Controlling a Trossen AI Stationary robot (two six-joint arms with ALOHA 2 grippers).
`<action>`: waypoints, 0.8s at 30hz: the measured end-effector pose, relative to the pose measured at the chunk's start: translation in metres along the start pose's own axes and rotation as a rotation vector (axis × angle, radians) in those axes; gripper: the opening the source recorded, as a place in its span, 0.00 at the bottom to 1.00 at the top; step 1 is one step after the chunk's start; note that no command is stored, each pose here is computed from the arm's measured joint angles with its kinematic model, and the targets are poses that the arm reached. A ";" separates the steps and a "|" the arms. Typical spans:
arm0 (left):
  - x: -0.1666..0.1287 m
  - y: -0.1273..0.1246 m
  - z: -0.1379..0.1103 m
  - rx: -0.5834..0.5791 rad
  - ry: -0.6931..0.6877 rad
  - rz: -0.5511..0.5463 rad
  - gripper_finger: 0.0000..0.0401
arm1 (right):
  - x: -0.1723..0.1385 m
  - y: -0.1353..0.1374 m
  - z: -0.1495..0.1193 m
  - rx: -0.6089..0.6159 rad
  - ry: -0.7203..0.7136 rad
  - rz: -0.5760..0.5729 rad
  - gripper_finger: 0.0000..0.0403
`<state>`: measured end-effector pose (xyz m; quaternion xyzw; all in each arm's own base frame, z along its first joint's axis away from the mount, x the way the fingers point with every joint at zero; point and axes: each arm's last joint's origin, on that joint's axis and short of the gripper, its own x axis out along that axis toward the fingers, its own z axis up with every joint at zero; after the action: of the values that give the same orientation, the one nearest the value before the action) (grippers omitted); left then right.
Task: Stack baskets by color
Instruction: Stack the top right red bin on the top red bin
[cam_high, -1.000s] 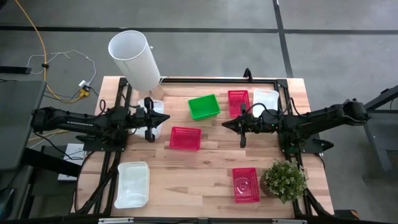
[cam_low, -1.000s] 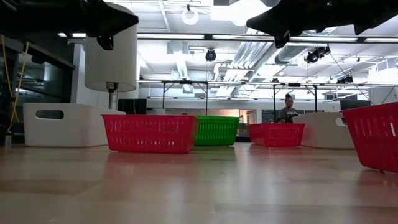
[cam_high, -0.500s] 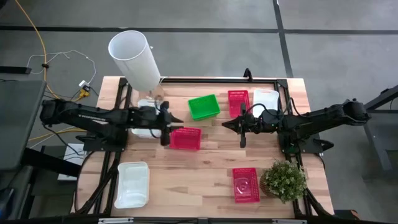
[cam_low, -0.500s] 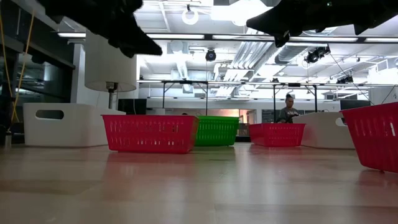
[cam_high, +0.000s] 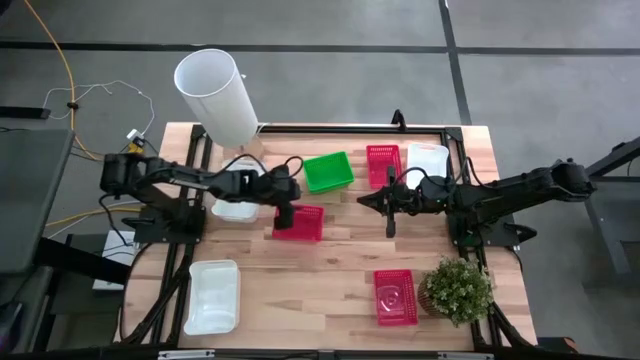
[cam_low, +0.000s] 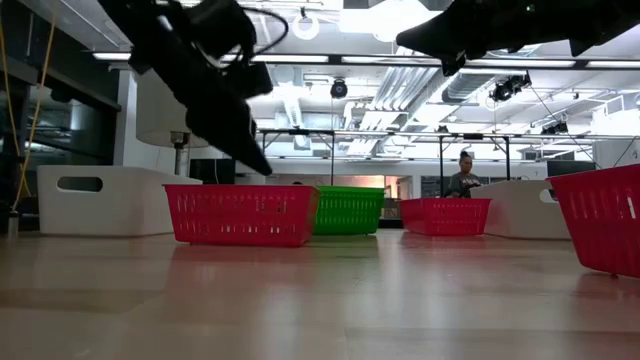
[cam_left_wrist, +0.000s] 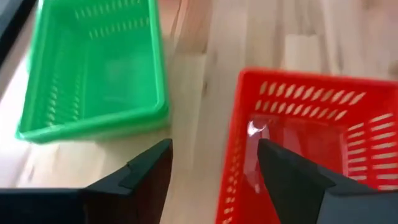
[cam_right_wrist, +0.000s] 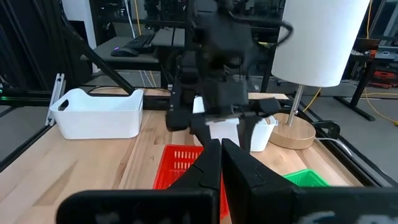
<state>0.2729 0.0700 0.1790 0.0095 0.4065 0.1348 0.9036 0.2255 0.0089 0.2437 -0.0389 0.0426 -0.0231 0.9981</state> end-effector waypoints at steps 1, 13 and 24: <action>0.003 0.002 -0.002 -0.009 0.014 -0.007 0.56 | 0.000 0.000 0.000 0.000 0.003 0.000 0.00; 0.031 0.010 -0.021 -0.013 0.144 -0.084 0.50 | 0.000 0.000 -0.004 -0.004 0.039 0.003 0.00; 0.030 0.010 -0.020 0.000 0.142 -0.085 0.38 | 0.000 0.000 -0.004 -0.004 0.042 0.003 0.00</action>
<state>0.2743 0.0854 0.1448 -0.0173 0.4694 0.0967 0.8775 0.2251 0.0089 0.2396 -0.0403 0.0636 -0.0225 0.9969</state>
